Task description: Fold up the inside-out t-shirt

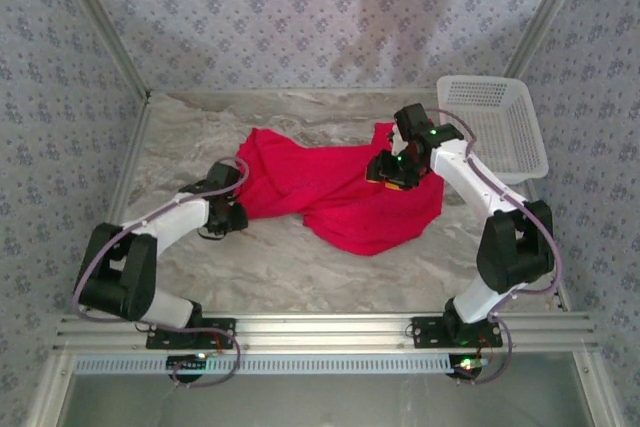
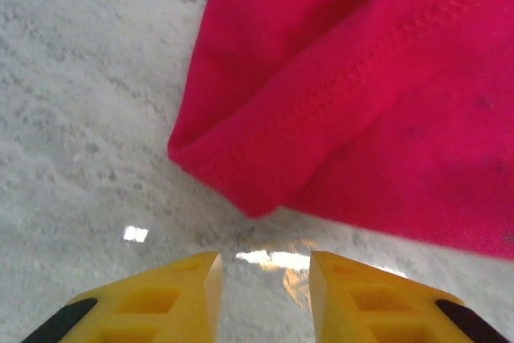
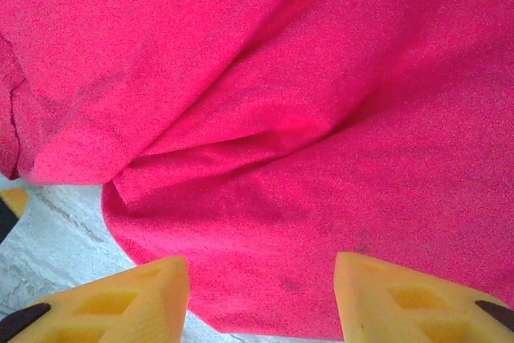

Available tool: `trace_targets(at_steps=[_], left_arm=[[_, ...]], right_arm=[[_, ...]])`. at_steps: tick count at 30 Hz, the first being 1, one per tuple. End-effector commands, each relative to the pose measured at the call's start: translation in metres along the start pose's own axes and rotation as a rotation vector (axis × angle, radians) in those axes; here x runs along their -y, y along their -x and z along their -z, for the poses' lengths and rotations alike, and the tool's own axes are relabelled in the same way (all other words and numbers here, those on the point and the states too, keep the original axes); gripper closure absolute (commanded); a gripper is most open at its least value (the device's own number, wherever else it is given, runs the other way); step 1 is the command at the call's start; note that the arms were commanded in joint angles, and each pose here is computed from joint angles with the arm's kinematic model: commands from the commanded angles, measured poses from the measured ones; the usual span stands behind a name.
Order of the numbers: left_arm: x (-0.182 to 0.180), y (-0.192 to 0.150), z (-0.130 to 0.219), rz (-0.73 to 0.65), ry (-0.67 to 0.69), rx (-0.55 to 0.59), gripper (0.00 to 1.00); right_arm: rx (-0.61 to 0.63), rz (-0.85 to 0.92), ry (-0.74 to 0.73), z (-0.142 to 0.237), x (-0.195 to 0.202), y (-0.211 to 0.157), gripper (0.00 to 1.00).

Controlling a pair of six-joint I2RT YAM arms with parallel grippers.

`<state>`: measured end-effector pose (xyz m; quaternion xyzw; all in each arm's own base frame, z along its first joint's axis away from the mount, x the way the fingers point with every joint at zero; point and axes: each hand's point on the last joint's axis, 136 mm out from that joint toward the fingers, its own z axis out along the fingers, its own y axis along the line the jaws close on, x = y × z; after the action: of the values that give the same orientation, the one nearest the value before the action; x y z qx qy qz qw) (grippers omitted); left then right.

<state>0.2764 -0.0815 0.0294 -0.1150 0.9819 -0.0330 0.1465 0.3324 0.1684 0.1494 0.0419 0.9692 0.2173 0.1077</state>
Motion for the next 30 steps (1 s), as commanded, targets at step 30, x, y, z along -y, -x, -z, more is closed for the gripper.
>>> trace_targets(at_steps=[30], left_arm=[[-0.007,0.043,-0.008,-0.088,0.165,0.050,1.00]], right_arm=[[0.001,-0.039,0.094,0.023,0.008,-0.011,0.46]])
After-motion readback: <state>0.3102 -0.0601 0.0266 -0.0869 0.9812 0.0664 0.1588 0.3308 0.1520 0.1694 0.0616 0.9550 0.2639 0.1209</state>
